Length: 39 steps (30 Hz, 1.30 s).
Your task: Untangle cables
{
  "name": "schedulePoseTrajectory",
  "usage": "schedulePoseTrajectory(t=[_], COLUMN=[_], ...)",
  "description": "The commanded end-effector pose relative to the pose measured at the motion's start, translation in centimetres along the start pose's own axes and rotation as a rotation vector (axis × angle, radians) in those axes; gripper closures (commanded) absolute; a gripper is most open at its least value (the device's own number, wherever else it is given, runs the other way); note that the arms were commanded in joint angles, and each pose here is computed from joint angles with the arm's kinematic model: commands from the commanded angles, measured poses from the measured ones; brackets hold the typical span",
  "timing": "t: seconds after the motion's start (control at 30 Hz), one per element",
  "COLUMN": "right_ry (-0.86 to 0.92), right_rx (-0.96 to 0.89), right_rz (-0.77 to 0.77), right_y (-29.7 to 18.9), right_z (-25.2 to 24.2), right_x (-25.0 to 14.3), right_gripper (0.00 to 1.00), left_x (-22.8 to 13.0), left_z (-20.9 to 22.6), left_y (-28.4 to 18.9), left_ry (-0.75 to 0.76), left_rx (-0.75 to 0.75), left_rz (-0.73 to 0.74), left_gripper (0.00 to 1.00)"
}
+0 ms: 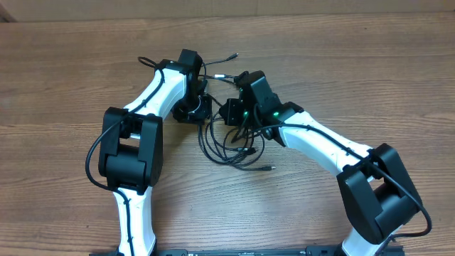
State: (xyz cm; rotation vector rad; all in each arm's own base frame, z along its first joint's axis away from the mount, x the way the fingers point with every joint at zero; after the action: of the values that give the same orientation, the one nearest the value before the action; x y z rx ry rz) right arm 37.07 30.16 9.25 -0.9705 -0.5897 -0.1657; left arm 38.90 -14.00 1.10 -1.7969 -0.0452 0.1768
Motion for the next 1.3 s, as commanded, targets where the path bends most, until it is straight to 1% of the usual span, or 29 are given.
schedulePoseTrajectory(t=[0.0, 0.07, 0.13, 0.23, 0.4, 0.5, 0.6, 0.7, 0.87, 0.9, 1.17, 1.27], right_ry=[-0.031, -0.042, -0.051, -0.055, -0.045, -0.041, -0.037, -0.032, -0.025, -0.024, -0.021, -0.018], right_rx=[-0.025, -0.036, -0.052, -0.063, -0.117, -0.125, -0.133, -0.140, -0.157, -0.160, -0.169, -0.177], right_rz=[0.002, 0.005, 0.009, 0.026, 0.074, 0.093, 0.113, 0.130, 0.168, 0.175, 0.195, 0.205], right_y=[0.7, 0.9, 1.3, 1.9, 3.2, 3.9, 4.5, 5.1, 6.4, 6.6, 7.2, 7.1], right_z=[0.4, 0.7, 0.8, 0.7, -0.9, -1.4, -1.8, -2.2, -3.1, -3.3, -3.8, -4.0], right_x=[-0.6, -0.9, -1.3, -1.9, -3.5, -4.1, -4.8, -5.4, -6.8, -7.1, -7.8, -8.1], right_gripper=[0.88, 0.85, 0.81, 0.77, 0.76, 0.71, 0.71, 0.71, 0.71, 0.72, 0.72, 0.80], left_x=[-1.8, -1.8, -1.8, -2.1, -2.4, -2.5, -2.6, -2.4, -1.2, -1.1, -1.4, -1.3], left_z=[-1.0, -1.0, -1.0, -1.5, -2.1, -2.4, -2.5, -1.9, 1.3, 1.7, 2.1, 2.9], left_y=[1.9, 1.9, 2.0, 2.0, 2.1, 2.1, 2.2, 2.3, 2.3, 2.3, 2.2, 2.1], left_ry=[0.084, 0.084, 0.085, 0.133, 0.153, 0.162, 0.168, 0.163, 0.023, 0.005, -0.018, -0.075], left_rx=[-0.088, -0.088, -0.088, -0.119, -0.135, -0.135, -0.130, -0.089, 0.114, 0.134, 0.151, 0.195], left_rz=[0.097, 0.097, 0.098, 0.108, 0.116, 0.116, 0.115, 0.103, 0.037, 0.030, 0.040, 0.028], left_gripper=[0.96, 0.96, 0.96, 0.96, 0.95, 0.96, 0.96, 0.95, 0.96, 0.96, 0.96, 0.96])
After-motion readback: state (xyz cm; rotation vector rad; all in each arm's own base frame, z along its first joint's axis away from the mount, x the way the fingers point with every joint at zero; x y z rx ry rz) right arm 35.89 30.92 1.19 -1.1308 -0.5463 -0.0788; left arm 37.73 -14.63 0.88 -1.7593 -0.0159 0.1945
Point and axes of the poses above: each gripper's point midway between its finger pads, its own y axis out along the fingers, its own z axis along the line the jaws close on, x = y × z, the point moved 1 cm from there along -y, back along the fingers, and after that the axes turned 15 degrees about -y, right-handed, at the moved point
